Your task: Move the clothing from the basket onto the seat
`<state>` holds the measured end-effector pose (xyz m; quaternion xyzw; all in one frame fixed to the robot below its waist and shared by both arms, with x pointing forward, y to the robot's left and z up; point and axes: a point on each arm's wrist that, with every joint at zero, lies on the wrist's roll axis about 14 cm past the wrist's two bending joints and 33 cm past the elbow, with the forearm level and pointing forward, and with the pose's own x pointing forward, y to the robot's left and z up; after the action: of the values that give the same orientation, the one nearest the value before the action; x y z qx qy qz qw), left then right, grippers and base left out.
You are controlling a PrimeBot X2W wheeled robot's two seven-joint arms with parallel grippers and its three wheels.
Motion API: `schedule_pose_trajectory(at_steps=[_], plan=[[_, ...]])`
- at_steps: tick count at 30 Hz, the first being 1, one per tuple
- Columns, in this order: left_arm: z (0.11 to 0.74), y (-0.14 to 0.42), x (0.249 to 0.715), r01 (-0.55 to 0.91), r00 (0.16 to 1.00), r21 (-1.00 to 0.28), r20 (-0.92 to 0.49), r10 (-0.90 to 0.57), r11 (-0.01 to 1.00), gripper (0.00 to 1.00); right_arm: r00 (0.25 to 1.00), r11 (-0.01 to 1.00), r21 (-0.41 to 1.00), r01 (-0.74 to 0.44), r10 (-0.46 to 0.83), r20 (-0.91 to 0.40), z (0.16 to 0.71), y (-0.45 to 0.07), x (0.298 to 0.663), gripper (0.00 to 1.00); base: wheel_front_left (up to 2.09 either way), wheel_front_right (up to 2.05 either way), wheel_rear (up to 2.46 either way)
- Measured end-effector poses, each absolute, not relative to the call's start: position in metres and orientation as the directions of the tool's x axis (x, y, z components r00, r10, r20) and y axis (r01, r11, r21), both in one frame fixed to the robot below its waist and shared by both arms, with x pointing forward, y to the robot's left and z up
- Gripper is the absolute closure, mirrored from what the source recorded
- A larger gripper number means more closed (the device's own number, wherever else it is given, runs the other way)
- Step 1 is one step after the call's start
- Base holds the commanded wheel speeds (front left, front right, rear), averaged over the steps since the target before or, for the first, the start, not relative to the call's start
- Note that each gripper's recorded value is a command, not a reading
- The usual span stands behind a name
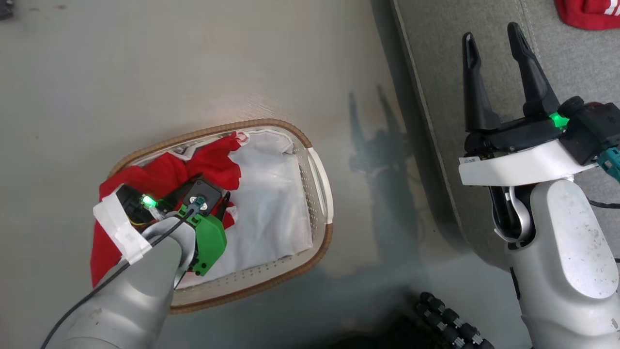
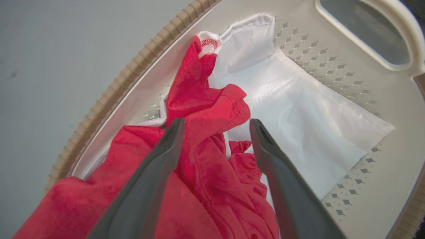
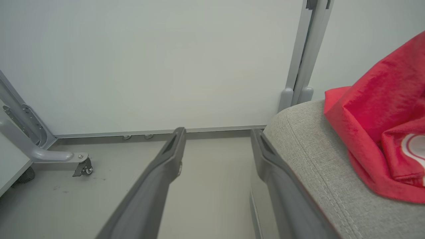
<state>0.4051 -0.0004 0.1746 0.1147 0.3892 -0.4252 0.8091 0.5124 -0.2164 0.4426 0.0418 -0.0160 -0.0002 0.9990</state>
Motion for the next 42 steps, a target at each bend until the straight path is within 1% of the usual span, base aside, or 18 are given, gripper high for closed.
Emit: schedule_pose_trajectory(at_steps=[3,7,14,15,16,17,18,22,27,34,36,42], plan=[[0.155,0.0,0.405,0.791,0.293,-0.152,-0.757,-0.584,0.593,0.0,1.0,0.998,0.069,0.004,-0.006,0.019,0.435,-0.22,0.513,0.0,0.0,0.0,0.0],[0.133,0.0,0.41,0.788,0.269,-0.149,-0.79,-0.551,0.598,0.0,1.0,0.998,0.054,0.014,-0.014,0.004,0.426,-0.226,0.515,0.0,0.0,0.0,0.0],[0.103,-0.001,0.397,0.777,0.206,-0.172,-0.84,-0.502,0.606,0.0,0.999,0.999,0.023,0.04,-0.039,-0.037,0.412,-0.238,0.511,0.0,0.0,0.0,0.0],[0.101,-0.003,0.396,0.777,0.201,-0.177,-0.84,-0.504,0.604,0.21,0.998,0.999,0.02,0.044,-0.043,-0.041,0.41,-0.24,0.511,0.0,0.0,0.0,0.0],[0.1,-0.004,0.394,0.776,0.197,-0.182,-0.84,-0.505,0.604,0.52,0.998,0.999,0.017,0.046,-0.045,-0.044,0.409,-0.241,0.51,0.0,0.0,0.0,0.0],[0.099,-0.005,0.393,0.774,0.194,-0.187,-0.84,-0.508,0.605,0.85,0.998,0.999,0.016,0.048,-0.048,-0.046,0.409,-0.242,0.51,0.0,0.0,0.0,0.0],[0.099,-0.007,0.393,0.772,0.194,-0.193,-0.836,-0.513,0.605,1.0,0.998,0.999,0.015,0.051,-0.05,-0.048,0.408,-0.243,0.509,0.0,0.0,0.0,0.0],[0.109,-0.018,0.388,0.773,0.199,-0.218,-0.808,-0.555,0.595,1.0,0.998,0.999,-0.002,0.05,-0.05,-0.044,0.412,-0.243,0.509,0.0,0.0,0.0,0.0],[0.13,-0.03,0.384,0.753,0.233,-0.249,-0.765,-0.601,0.609,1.0,0.998,0.999,-0.008,0.048,-0.048,-0.035,0.419,-0.242,0.507,0.0,0.0,0.0,0.0],[0.179,-0.055,0.392,0.715,0.322,-0.303,-0.657,-0.681,0.63,1.0,0.999,0.999,-0.032,0.03,-0.031,-0.025,0.431,-0.234,0.5,0.0,0.0,0.0,0.0],[0.206,-0.067,0.406,0.712,0.377,-0.313,-0.585,-0.718,0.629,1.0,0.999,0.999,-0.035,0.029,-0.029,-0.017,0.437,-0.232,0.497,0.0,0.0,0.0,0.0],[0.272,-0.068,0.425,0.737,0.485,-0.269,-0.43,-0.762,0.621,1.0,1.0,0.999,-0.046,0.028,-0.028,0.006,0.455,-0.229,0.484,0.0,0.0,0.0,0.0]])
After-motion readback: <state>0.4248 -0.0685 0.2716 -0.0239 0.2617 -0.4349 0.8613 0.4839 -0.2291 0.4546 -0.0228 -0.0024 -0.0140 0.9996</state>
